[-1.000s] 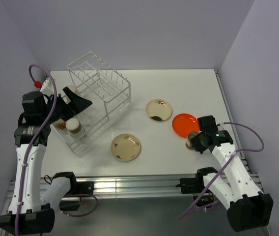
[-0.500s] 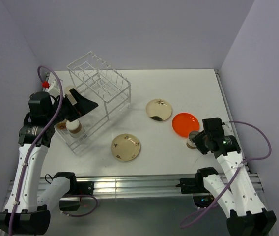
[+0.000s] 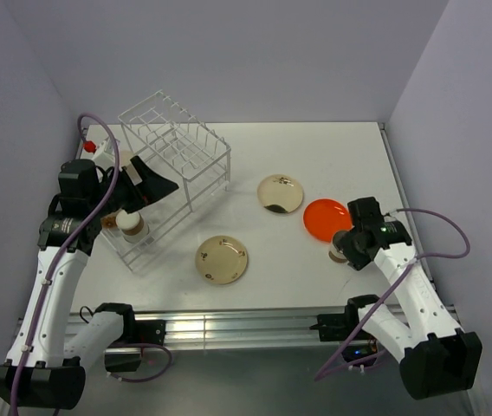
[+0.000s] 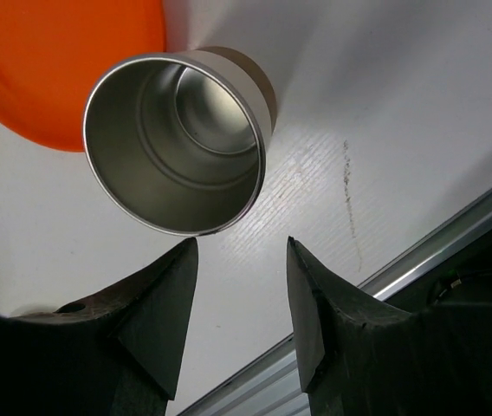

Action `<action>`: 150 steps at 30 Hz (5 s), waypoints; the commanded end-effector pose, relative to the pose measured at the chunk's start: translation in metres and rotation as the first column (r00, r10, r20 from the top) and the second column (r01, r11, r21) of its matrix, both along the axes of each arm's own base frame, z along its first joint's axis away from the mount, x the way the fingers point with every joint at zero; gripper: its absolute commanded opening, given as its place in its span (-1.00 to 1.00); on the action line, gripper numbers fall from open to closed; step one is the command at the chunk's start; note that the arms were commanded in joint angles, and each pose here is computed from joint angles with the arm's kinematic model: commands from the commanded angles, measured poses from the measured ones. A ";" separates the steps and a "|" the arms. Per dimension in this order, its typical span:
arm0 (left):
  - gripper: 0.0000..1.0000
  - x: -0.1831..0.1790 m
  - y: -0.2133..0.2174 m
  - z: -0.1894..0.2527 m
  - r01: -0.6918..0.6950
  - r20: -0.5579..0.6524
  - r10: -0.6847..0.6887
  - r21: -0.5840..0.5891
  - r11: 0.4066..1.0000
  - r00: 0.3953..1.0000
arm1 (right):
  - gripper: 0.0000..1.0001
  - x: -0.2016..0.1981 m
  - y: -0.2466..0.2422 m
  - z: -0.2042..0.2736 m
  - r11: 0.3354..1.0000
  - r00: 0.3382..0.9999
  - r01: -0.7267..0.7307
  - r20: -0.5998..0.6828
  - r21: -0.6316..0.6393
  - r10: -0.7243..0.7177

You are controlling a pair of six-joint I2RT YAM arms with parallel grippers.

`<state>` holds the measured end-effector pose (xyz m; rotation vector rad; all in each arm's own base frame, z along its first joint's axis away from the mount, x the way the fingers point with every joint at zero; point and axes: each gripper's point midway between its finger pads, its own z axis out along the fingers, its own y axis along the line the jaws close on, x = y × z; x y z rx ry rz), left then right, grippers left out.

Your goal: Load the mixed dishes into the dish rack

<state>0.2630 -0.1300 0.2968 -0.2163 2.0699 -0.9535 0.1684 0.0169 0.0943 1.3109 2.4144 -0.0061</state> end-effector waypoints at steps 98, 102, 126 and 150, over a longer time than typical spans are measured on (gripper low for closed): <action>0.99 -0.142 -0.141 0.150 0.713 0.417 -0.605 -0.571 0.406 0.679 | -1.00 0.001 0.284 0.285 -0.028 0.036 -0.998 0.946 0.048 0.321; 0.95 -0.140 -0.145 0.149 0.709 0.408 -0.606 -0.567 0.419 0.683 | -1.00 0.003 0.284 0.285 -0.008 0.048 -0.999 0.945 0.053 0.322; -1.00 -0.066 -0.045 0.119 0.278 0.171 -0.239 -0.262 0.924 0.956 | 0.92 0.049 0.215 0.264 0.409 0.205 -0.912 0.835 -0.026 0.511; -1.00 -0.006 0.090 -0.024 -0.389 -0.137 0.461 0.360 0.848 0.877 | 0.89 0.059 0.157 0.226 0.477 0.252 -0.871 0.731 -0.114 0.634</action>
